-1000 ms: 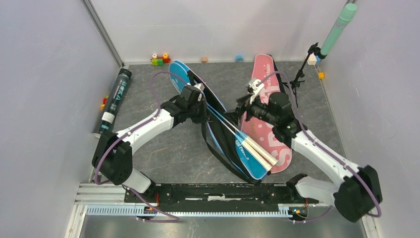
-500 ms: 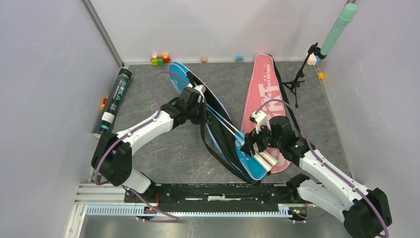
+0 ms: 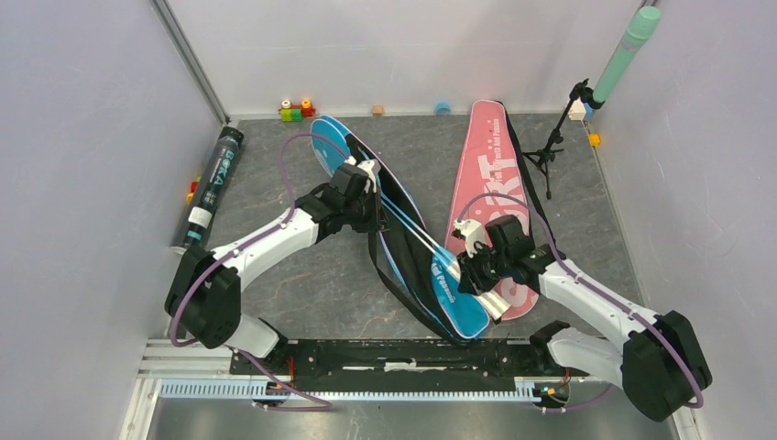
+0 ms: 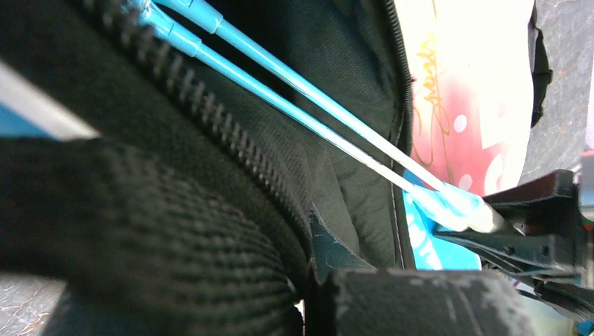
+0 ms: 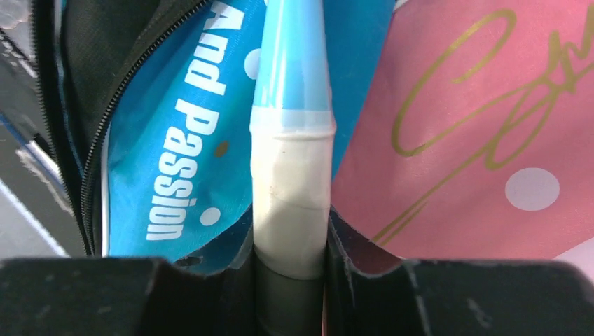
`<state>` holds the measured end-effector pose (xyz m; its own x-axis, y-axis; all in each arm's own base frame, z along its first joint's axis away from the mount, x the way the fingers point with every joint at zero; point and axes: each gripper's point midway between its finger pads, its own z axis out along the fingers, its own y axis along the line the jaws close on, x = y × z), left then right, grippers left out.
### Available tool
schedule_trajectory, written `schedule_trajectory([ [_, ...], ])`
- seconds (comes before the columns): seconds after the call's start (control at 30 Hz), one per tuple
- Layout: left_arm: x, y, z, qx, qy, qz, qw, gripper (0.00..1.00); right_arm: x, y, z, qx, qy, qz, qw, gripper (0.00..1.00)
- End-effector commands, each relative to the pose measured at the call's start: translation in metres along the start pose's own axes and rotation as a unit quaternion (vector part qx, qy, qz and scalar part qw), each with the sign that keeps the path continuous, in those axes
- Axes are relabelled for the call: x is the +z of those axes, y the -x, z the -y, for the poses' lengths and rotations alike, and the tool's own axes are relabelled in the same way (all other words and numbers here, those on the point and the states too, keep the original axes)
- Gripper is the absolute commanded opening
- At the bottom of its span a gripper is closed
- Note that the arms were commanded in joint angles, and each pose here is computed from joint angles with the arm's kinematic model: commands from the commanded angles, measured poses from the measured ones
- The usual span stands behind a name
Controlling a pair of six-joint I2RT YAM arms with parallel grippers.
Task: Pack up the badminton gear
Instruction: Adjust the racket in the racket bag.
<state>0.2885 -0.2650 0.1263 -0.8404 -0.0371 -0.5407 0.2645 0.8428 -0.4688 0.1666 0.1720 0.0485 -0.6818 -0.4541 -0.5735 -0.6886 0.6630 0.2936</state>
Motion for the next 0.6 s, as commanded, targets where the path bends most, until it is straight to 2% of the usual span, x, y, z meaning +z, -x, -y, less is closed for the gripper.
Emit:
schedule_trajectory([
  [0.0, -0.006, 0.018, 0.001, 0.015, 0.011, 0.037, 0.999, 0.02, -0.022, 0.037, -0.019, -0.010, 0.029, 0.019, 0.999, 0.04],
  [0.03, -0.007, 0.019, 0.000, 0.011, 0.015, 0.039, 0.999, 0.02, -0.028, 0.048, -0.022, 0.008, 0.025, 0.027, 0.999, 0.00],
  [0.17, -0.010, 0.021, -0.004, -0.001, 0.046, 0.049, 0.998, 0.02, -0.049, 0.089, -0.033, 0.051, 0.010, 0.075, 0.996, 0.00],
  [0.27, -0.013, 0.022, -0.006, -0.008, 0.068, 0.057, 0.996, 0.02, -0.065, 0.124, -0.053, 0.053, 0.026, 0.124, 0.991, 0.00],
  [0.4, -0.012, 0.025, -0.002, -0.029, 0.076, 0.073, 0.994, 0.02, -0.081, 0.167, -0.101, 0.046, 0.123, 0.205, 0.970, 0.00],
  [0.57, -0.014, 0.030, 0.009, -0.039, 0.076, 0.090, 0.992, 0.02, -0.102, 0.213, -0.128, 0.062, 0.149, 0.311, 0.937, 0.00],
])
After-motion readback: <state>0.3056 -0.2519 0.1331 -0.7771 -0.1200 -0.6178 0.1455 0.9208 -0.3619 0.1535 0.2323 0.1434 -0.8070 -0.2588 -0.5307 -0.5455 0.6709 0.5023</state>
